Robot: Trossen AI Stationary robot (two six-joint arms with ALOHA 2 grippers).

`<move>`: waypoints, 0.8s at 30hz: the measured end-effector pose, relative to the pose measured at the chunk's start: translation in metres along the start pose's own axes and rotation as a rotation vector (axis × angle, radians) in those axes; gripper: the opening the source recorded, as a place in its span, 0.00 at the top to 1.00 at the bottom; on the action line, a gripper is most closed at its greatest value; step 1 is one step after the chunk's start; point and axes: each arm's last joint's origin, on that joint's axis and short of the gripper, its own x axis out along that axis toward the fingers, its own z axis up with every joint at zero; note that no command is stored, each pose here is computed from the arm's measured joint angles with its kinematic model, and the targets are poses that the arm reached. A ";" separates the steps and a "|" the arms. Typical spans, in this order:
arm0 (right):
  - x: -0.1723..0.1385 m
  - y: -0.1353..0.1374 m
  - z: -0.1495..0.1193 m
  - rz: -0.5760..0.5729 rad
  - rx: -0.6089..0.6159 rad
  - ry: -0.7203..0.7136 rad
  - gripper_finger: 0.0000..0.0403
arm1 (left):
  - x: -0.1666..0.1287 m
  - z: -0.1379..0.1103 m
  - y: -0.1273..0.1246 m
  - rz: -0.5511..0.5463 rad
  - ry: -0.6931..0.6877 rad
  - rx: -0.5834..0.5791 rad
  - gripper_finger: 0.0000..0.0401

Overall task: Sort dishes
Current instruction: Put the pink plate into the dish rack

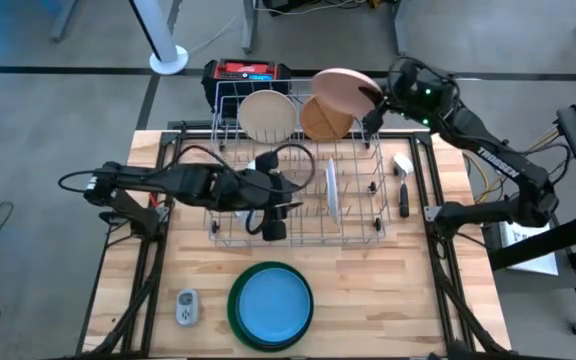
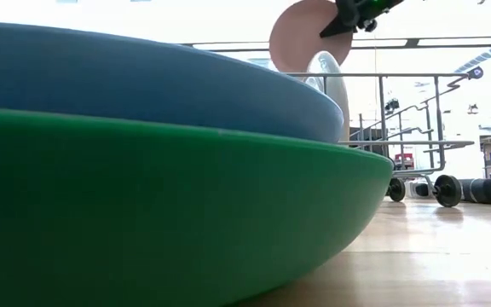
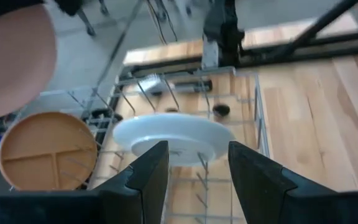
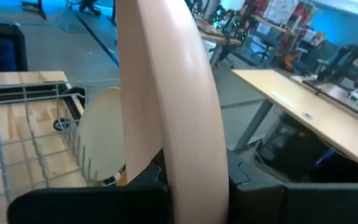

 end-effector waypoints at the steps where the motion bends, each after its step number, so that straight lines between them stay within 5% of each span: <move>1: -0.003 -0.003 0.000 0.003 -0.006 -0.008 0.92 | -0.003 -0.005 0.002 0.008 -0.027 -0.009 0.61; 15: -0.001 -0.011 -0.022 0.087 0.022 0.061 0.92 | -0.066 -0.088 0.028 0.093 -0.307 -0.154 0.61; 24: 0.003 -0.011 -0.047 -0.150 0.167 0.228 0.92 | -0.077 -0.105 0.034 0.180 -0.301 -0.137 0.61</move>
